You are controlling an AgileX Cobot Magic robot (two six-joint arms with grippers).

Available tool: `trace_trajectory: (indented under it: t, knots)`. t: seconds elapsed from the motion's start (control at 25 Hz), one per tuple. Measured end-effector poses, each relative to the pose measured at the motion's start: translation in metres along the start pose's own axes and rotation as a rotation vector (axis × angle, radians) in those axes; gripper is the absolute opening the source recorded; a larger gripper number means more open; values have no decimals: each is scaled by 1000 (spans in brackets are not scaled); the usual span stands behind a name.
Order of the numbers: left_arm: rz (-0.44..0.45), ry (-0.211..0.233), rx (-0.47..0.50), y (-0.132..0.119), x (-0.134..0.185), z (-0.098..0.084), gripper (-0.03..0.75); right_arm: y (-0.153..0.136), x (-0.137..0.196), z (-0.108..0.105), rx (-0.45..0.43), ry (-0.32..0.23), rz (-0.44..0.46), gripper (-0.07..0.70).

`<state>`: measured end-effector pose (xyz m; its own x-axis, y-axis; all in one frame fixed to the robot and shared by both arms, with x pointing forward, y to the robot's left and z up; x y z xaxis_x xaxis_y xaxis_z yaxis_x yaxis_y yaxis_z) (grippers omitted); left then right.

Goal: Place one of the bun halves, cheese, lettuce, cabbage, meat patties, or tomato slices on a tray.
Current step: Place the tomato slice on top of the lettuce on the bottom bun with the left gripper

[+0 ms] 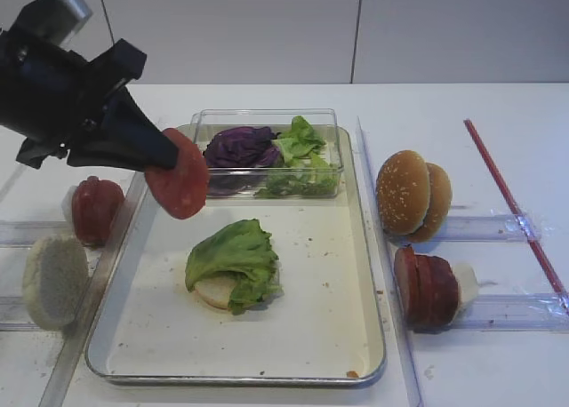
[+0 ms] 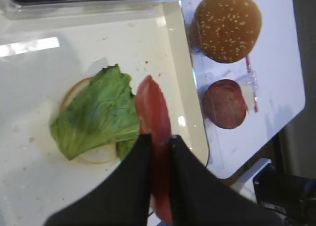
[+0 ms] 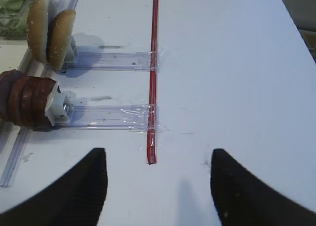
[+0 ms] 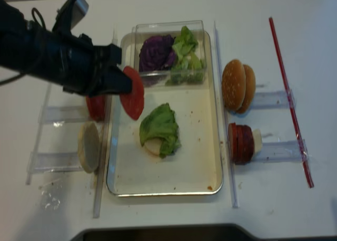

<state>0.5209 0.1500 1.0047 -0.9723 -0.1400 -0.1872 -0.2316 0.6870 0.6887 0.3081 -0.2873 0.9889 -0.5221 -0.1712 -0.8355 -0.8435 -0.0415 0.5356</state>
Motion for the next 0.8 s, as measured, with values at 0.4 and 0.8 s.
trace_trajectory:
  t: [0.4,0.8]
  knots:
    - [65,75,187,-27,24,-2,43,0,0,0,0,0,0,472]
    - [104,114,263,-43,24,1,42,0,0,0,0,0,0,472]
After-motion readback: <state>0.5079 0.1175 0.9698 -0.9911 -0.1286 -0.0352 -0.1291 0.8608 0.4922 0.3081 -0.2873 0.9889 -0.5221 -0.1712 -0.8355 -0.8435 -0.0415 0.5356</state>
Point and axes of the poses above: a point on each arm's last joint axis where the gripper is mounted, y pointing back along that axis away from the gripper, z along the wrist's bending axis when the last joint is at zero, x = y × z, the point moved 9 cm from there along -y, pointing out along that axis toward the gripper, and after that the axes turned 11 degrees about y, right-handed, at the moved point
